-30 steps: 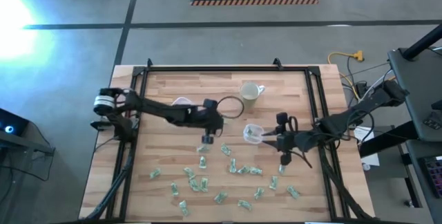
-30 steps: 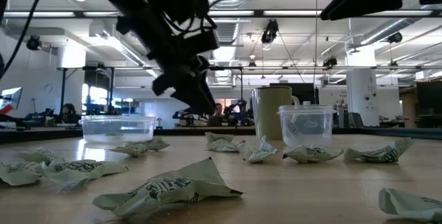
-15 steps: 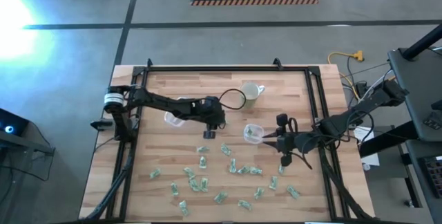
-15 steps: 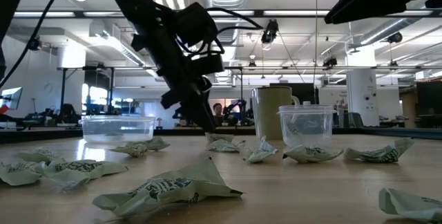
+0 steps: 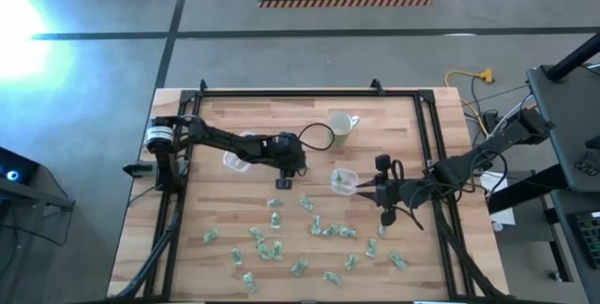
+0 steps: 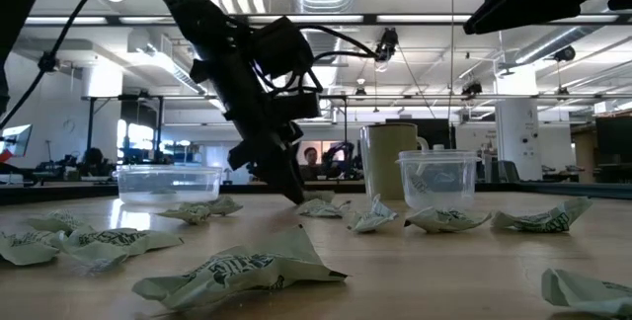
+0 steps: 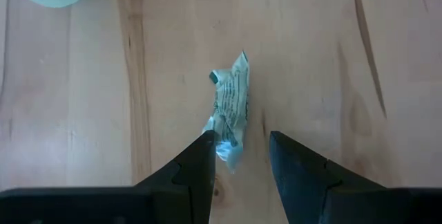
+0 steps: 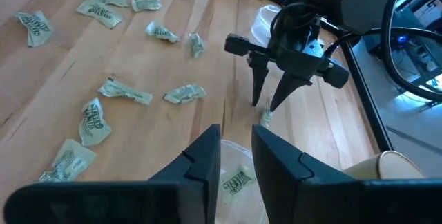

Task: Pick and place Stevia / Truvia into bins
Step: Put the stevia packet into the left transparent container

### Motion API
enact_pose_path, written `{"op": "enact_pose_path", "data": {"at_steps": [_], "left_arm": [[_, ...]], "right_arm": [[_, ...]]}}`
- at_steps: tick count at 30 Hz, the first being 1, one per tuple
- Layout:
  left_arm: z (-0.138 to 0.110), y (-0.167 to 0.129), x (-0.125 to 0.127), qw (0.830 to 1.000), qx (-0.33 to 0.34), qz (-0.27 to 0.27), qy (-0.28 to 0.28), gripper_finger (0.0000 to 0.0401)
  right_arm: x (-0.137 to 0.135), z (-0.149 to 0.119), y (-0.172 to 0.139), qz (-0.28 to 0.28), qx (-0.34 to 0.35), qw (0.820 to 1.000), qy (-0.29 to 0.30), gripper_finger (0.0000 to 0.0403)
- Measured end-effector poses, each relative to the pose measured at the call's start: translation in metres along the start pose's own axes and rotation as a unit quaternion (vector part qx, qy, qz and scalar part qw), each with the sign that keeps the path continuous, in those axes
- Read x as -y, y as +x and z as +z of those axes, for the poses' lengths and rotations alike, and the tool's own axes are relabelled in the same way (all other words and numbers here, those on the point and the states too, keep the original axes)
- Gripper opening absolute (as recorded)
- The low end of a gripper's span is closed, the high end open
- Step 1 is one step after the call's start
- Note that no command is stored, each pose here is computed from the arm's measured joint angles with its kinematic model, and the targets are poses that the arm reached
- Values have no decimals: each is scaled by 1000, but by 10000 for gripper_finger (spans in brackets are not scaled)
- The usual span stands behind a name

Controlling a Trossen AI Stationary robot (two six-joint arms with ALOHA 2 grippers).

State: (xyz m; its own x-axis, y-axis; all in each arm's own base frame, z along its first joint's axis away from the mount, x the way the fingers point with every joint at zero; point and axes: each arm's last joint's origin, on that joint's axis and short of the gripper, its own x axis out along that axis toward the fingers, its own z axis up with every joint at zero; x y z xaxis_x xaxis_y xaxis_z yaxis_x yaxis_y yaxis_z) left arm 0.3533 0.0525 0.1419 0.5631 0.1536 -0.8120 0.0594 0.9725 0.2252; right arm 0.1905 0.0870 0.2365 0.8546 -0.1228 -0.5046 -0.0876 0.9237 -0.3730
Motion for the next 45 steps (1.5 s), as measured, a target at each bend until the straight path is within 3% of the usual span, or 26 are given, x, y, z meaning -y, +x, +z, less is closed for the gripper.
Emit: {"op": "enact_pose_path", "data": {"at_steps": [6, 15, 29, 38, 45], "left_arm": [[0, 0, -2, 1000, -4, 14, -1, 106], [-1, 0, -4, 999, -17, 47, 3, 5], [12, -32, 1, 997, 23, 71, 6, 0], [10, -24, 3, 997, 16, 68, 30, 1], [9, -13, 4, 996, 18, 70, 48, 64]], "right_arm": [[0, 0, 0, 0, 0, 1000, 0, 70], [0, 0, 0, 0, 0, 1000, 0, 64], [-1, -2, 1, 0, -3, 1000, 2, 65], [-1, -2, 1, 0, -3, 1000, 5, 62], [-1, -3, 1, 0, -4, 1000, 5, 60]]}}
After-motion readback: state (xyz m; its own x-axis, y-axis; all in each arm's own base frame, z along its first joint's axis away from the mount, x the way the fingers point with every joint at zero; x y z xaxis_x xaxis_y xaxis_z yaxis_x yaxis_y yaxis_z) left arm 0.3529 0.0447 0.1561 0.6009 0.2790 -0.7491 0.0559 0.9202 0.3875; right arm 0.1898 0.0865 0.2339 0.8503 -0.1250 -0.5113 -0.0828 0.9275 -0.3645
